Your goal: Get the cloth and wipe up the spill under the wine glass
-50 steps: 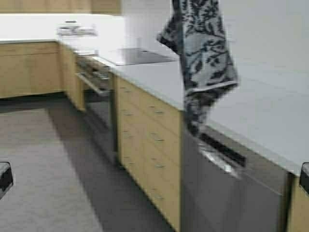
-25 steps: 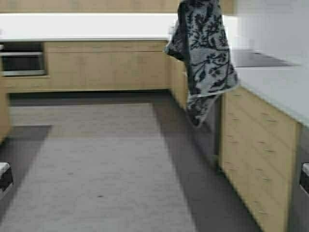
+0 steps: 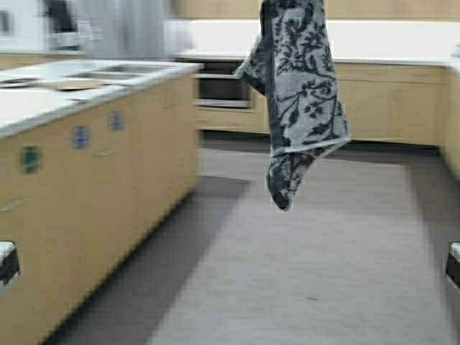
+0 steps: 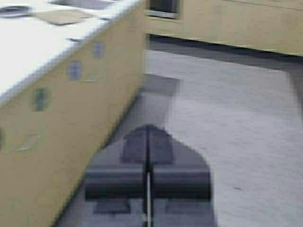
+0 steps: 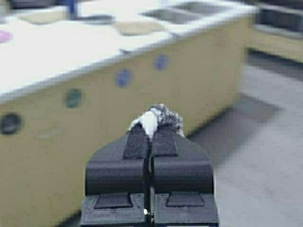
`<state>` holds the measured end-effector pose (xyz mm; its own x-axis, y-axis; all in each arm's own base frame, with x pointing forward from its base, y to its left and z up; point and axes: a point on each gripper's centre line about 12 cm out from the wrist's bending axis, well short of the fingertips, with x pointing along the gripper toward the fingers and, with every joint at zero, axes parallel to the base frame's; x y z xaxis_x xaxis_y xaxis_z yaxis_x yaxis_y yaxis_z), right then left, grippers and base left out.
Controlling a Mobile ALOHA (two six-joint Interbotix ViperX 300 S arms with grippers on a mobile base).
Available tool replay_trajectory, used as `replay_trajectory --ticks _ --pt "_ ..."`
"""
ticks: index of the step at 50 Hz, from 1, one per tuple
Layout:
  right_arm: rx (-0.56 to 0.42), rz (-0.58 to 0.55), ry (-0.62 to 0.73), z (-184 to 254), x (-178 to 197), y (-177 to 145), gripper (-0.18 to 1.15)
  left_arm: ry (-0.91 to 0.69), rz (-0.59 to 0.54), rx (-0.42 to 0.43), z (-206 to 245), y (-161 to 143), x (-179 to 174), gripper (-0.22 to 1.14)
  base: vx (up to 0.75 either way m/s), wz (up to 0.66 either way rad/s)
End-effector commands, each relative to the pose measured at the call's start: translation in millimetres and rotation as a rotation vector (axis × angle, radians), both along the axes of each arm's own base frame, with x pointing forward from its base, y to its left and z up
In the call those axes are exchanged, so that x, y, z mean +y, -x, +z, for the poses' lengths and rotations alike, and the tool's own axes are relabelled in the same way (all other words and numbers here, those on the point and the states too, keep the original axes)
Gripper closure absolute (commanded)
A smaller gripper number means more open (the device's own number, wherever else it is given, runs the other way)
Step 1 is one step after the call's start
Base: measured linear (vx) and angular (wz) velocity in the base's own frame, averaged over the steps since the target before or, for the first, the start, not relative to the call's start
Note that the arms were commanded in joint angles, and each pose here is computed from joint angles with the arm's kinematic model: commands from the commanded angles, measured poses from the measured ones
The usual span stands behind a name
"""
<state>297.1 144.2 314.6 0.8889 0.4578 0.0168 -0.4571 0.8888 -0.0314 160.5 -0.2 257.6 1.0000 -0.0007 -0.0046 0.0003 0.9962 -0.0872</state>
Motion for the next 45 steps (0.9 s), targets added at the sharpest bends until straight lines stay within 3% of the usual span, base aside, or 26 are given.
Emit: replay_trajectory --ticks 1,15,23,30,38,45 --pt "-0.036 0.002 -0.021 10.6 0.1 1.0 0.91 0.000 0.002 -0.025 8.7 -2.6 0.3 0.89 0.10 0.72" --pt "-0.020 0.003 -0.008 2.3 0.2 1.2 0.91 -0.006 0.003 -0.006 7.1 -17.5 0.4 0.89 0.10 0.66" --pt "-0.010 -0.055 -0.016 -4.1 -16.3 -6.4 0.91 -0.014 0.000 0.031 4.9 -38.0 0.0 0.89 0.09 0.50" --pt "-0.020 -0.102 -0.039 -1.8 -31.1 -6.9 0.91 -0.027 -0.003 -0.011 14.2 -59.4 -0.6 0.89 0.10 0.44" --pt "-0.029 -0.157 -0.056 -0.8 -46.9 -11.1 0.91 -0.052 -0.117 -0.070 17.8 -92.4 -27.6 0.89 0.14 0.39" --pt "-0.010 -0.168 -0.048 -10.5 -51.2 -9.2 0.91 -0.070 -0.225 -0.039 3.9 -133.0 -60.7 0.89 0.15 0.26"
